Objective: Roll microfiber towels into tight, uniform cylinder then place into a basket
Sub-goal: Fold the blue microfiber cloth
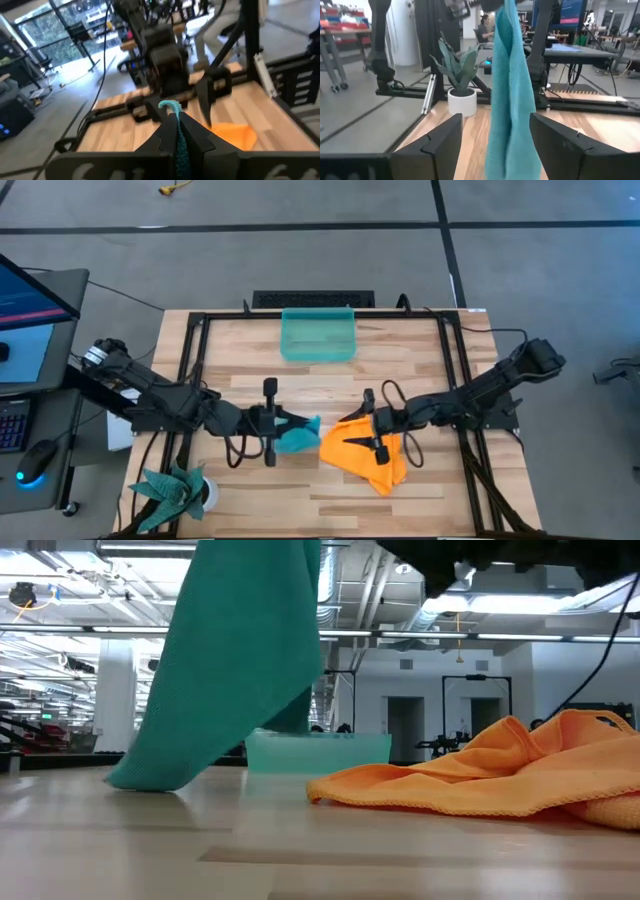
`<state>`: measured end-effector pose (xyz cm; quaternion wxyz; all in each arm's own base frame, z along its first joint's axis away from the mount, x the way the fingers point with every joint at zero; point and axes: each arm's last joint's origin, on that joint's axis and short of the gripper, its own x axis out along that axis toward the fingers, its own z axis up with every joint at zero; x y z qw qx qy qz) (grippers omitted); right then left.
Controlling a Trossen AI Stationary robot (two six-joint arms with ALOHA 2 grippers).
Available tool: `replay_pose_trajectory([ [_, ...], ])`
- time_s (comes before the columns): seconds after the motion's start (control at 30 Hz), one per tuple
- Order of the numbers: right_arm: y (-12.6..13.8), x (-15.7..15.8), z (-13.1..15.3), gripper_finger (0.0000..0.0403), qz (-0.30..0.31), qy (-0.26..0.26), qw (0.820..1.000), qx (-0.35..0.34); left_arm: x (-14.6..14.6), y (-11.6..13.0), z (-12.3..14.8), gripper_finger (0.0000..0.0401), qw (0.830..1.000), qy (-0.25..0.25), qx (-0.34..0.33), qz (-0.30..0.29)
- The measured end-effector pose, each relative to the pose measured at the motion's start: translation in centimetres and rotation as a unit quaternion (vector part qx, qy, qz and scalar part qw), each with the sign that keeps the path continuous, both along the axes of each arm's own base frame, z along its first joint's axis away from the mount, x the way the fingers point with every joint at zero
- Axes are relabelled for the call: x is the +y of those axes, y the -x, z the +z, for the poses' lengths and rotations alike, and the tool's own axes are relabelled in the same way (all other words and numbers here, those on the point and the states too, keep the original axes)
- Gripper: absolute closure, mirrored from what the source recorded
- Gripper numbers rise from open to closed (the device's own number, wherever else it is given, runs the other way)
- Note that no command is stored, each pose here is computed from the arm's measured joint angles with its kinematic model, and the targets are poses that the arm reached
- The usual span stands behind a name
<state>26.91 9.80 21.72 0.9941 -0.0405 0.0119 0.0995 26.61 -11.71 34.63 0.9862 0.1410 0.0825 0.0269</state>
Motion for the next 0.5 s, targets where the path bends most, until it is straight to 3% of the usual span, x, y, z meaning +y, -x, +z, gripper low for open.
replay_pose_trajectory([
  [0.23,-3.4,1.0,0.2,0.0148,-0.051,0.048,0.997,-0.006,-0.2,0.1,0.0,0.0401,1.0,0.0,0.0,-0.004],
  [0.5,-4.7,1.6,0.8,0.0148,-0.05,0.029,0.998,-0.013,-0.2,0.1,0.0,0.0401,1.0,0.0,0.0,-0.005],
])
